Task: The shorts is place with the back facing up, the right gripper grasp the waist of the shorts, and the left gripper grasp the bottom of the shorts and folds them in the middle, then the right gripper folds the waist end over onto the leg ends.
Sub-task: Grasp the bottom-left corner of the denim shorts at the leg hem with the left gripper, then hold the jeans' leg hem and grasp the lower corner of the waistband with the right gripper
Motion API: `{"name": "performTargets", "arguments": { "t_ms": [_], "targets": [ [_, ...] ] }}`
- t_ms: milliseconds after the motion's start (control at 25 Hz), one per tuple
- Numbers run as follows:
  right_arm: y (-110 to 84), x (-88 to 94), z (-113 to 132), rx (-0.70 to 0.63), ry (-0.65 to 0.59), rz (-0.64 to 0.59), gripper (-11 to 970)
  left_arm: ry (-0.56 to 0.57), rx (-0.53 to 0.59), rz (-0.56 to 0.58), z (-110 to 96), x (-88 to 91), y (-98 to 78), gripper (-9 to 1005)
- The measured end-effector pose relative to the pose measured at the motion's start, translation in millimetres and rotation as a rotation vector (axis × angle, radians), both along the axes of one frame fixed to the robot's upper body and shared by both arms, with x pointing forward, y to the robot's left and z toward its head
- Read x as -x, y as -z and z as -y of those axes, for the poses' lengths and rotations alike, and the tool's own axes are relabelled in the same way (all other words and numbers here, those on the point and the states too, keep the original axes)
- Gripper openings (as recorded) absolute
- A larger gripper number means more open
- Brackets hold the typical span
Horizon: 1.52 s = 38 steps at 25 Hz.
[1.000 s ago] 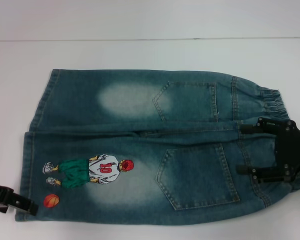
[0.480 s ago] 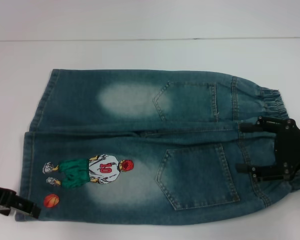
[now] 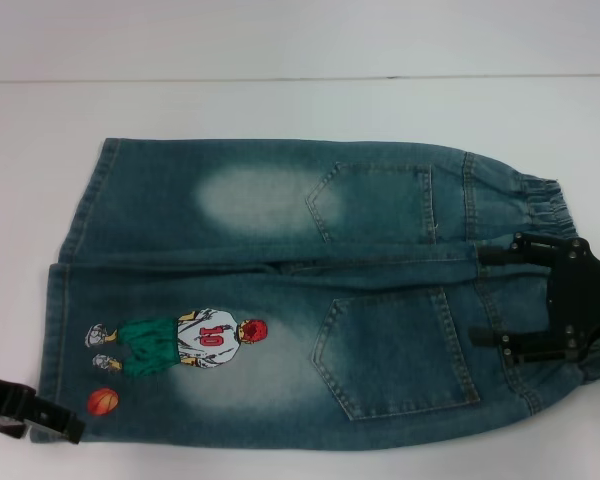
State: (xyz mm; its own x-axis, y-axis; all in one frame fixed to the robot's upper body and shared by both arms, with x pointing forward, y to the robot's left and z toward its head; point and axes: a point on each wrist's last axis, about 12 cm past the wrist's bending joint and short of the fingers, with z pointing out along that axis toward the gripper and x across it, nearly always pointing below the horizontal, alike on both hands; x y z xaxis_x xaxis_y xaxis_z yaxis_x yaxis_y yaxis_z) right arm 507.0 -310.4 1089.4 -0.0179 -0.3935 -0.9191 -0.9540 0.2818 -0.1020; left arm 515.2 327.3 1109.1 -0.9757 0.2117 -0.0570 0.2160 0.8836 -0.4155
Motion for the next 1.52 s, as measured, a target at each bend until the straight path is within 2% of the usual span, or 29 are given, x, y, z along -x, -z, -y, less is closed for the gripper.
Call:
{"name": "performTargets", "arguments": {
  "t_ms": [120,280,760,1000,1120,1320,1520],
  "targets": [
    [-0.4,-0.2,0,-0.004,0.002,0.000,914,0.001,0.001,-0.002,0,0.0,0.4,905],
    [-0.9,-0.4,0,-0.011,0.005,0.003,914,0.004,0.002,-0.002,1,-0.8,0.1,851],
    [1.8,2.9,3,-0.022,0.026,-0.002,915,0.050,0.010,-0.007,19,-5.7,3.0,777],
    [1.9,3.1,3,-0.028,0.032,0.001,915,0.055,-0.006,0.005,21,-8.5,7.8,610],
    [2.0,2.8,3,-0.028,0.035,0.003,915,0.071,-0.023,0.021,26,-11.5,11.1,373],
    [1.3,2.2,3,-0.033,0.040,0.008,915,0.069,-0.037,0.060,29,-15.6,7.7,142],
    [0.7,2.9,4,-0.043,0.049,0.010,915,0.077,-0.043,0.080,31,-18.3,5.0,78]
  ]
}}
